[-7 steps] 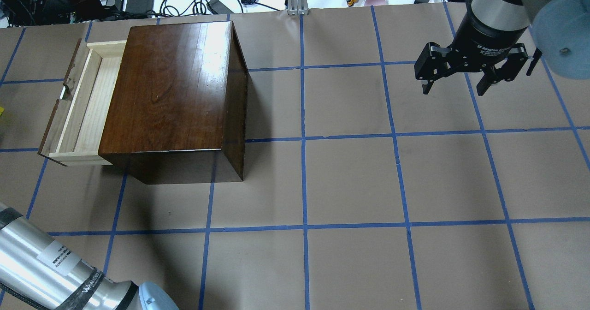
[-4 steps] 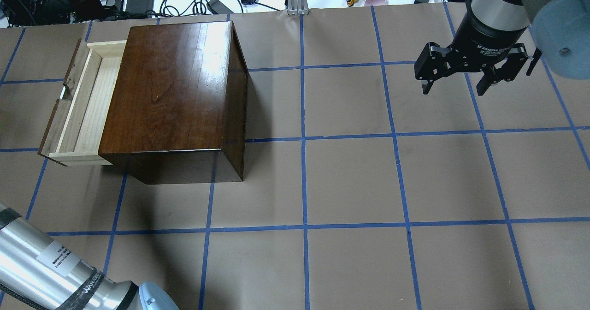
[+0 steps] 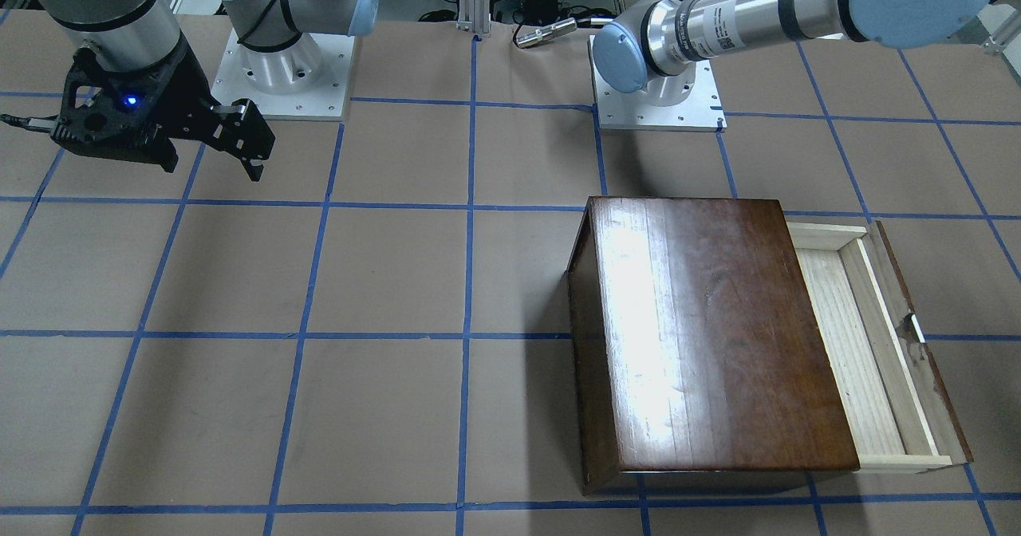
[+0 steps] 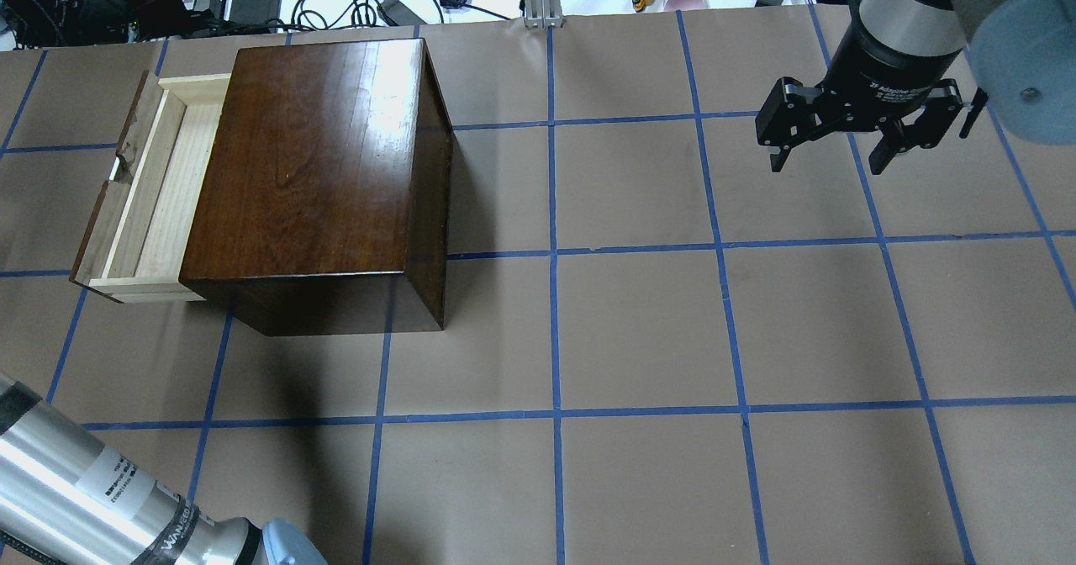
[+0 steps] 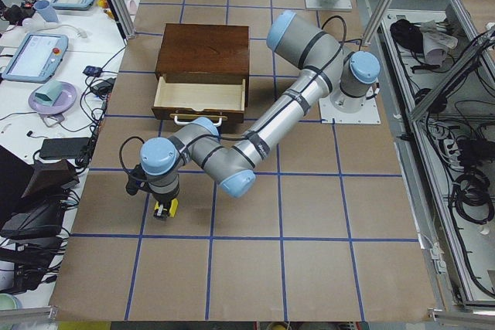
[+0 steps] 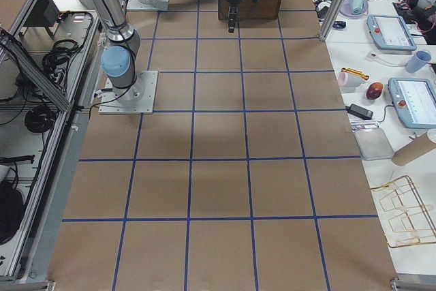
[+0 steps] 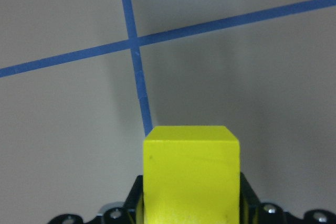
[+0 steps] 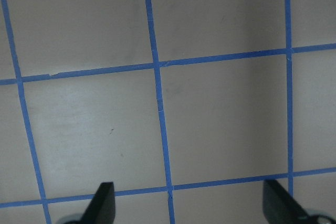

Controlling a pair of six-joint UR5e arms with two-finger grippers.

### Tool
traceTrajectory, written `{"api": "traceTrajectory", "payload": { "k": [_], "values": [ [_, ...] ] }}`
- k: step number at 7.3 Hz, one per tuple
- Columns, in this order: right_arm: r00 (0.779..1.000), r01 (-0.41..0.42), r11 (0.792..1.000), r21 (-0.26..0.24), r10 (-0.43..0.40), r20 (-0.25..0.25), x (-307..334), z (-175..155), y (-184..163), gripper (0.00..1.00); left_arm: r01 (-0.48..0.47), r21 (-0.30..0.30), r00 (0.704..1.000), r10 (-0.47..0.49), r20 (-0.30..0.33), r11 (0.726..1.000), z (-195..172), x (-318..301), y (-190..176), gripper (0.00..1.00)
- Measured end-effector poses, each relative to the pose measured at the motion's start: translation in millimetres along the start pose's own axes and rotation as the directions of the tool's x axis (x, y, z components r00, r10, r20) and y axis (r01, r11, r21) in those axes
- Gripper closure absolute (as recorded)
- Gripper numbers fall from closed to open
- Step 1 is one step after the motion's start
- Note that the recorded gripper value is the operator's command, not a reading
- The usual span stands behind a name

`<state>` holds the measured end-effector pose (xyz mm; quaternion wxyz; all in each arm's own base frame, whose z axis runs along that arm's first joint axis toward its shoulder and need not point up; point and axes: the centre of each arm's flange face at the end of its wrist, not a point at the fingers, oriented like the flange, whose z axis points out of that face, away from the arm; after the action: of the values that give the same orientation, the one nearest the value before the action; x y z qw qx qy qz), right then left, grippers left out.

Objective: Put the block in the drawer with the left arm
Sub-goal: 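Grasp the yellow cube and lift it with the left gripper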

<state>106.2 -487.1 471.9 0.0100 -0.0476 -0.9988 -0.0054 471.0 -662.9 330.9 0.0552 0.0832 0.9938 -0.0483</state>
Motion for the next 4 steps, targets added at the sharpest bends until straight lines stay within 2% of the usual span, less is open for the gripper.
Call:
{"api": "traceTrajectory", "payload": {
  "k": [2,4],
  "values": [
    [1.0,0.0,1.0,0.0,0.0,0.001,-0.1,0.2,0.1,0.0,0.054,-0.041,0.998,-0.055,-0.019,0.998,-65.1,48.7,-15.3,1.0],
    [1.0,0.0,1.0,0.0,0.0,0.001,-0.1,0.1,0.0,0.0,0.102,-0.075,0.993,-0.106,-0.049,0.992,-114.7,111.6,-35.7,1.0]
  ]
}}
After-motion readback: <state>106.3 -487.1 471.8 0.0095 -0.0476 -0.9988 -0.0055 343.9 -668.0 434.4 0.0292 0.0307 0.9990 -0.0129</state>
